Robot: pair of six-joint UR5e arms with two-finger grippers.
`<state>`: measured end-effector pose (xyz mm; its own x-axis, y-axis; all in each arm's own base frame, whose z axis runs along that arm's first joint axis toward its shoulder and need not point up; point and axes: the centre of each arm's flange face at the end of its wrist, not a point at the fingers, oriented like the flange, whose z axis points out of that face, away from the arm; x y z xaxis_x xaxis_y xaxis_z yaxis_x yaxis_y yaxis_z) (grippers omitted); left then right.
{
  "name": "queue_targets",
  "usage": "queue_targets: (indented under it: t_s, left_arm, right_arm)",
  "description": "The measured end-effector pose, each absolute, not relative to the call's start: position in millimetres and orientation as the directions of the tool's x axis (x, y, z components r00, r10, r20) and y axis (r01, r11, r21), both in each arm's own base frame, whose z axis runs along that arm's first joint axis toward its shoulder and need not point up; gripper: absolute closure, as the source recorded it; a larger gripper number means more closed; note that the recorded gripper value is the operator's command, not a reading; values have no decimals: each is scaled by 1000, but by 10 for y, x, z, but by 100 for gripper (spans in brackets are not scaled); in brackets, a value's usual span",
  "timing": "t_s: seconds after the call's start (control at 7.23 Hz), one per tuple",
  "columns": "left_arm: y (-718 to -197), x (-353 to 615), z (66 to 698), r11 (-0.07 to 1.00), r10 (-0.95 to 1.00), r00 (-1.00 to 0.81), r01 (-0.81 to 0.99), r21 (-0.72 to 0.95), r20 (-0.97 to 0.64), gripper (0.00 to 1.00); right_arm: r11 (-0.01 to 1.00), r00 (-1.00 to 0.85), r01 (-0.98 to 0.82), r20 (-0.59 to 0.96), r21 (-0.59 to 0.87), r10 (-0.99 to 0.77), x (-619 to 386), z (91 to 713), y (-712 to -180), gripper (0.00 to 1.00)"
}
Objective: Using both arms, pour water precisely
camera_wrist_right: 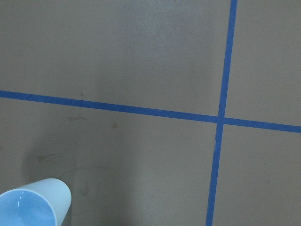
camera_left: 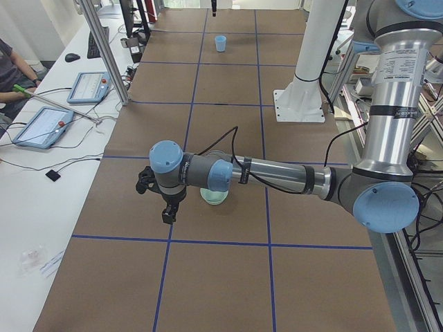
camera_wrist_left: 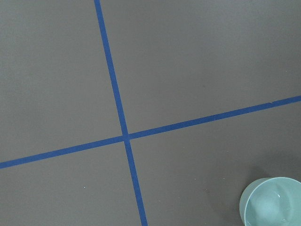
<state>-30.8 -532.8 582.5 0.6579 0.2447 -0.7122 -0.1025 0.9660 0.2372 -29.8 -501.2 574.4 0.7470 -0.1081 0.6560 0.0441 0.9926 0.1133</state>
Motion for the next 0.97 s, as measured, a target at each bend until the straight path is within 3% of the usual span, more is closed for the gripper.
queue_targets:
  t_s: [0.97]
  left_arm:
    - [-5392,-185,5689,983,164,626,-43,176,-763,0]
  right_arm:
    - [986,710,56,688,158,-150,-318,5484,-4919,1]
